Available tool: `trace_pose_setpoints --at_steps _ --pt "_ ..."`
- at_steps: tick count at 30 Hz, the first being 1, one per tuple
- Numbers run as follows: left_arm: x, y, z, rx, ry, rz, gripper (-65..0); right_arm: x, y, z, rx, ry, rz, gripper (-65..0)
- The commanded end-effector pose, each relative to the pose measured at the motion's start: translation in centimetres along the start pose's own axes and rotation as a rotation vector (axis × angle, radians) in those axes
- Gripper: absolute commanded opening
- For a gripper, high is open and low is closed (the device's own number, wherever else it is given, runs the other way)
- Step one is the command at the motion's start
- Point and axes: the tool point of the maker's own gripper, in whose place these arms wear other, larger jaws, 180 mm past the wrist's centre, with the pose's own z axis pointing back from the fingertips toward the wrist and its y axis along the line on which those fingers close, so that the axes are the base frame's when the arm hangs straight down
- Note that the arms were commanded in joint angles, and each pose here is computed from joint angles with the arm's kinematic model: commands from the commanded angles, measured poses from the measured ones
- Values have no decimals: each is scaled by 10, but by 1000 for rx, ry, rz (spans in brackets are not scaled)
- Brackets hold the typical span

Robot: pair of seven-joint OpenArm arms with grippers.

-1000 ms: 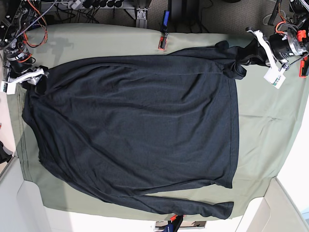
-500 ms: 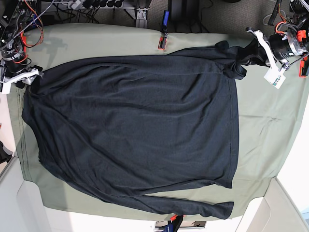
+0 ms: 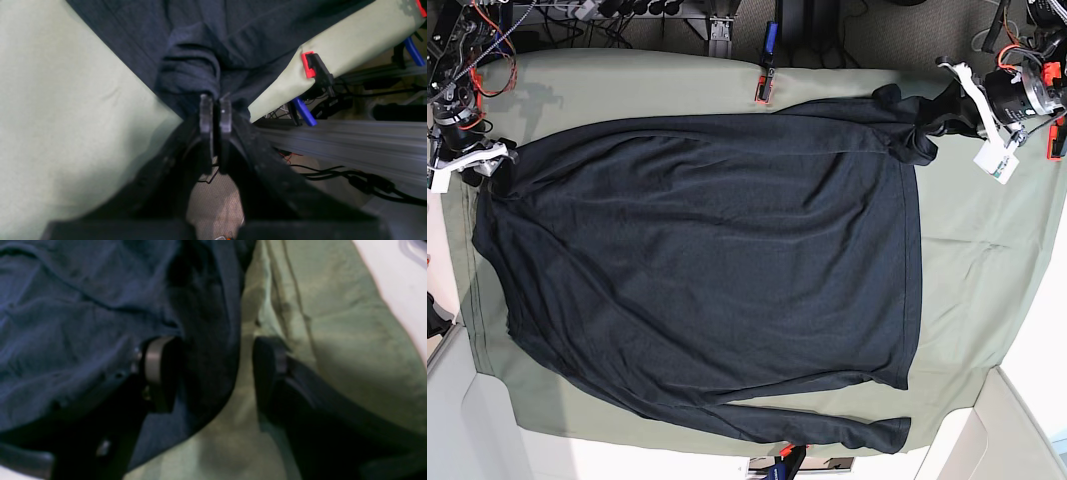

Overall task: Fold the T-shirt properly
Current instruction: 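Hold the shoulder corners and pull them apart to straighten the shirt, then drag the shoulder corner with the left gripper toward the hem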

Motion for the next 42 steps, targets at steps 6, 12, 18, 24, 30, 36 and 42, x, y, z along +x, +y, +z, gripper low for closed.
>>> trace_pose_setpoints --at_steps 6,12,18,24,30,36,42 --pt "9 0 4 -2 -26 -24 -650 6 1 1 10 0 14 -565" --pt "10 -1 4 -9 -32 -21 -650 13 -5 6 -8 -17 11 -650" --pt "8 -1 5 -6 -19 -21 -650 41 -12 27 -12 -64 -23 -650" --pt "9 -2 5 -11 -25 -19 -650 56 -11 36 -5 -108 -25 -650" --pt "31 3 5 2 -90 -47 -650 76 -3 32 20 -165 -36 -650" --pt "60 30 4 76 -174 -65 -650 110 8 22 38 -231 -30 -650" --pt "70 63 -5 85 -221 35 -650 128 27 -5 72 -225 -21 -650"
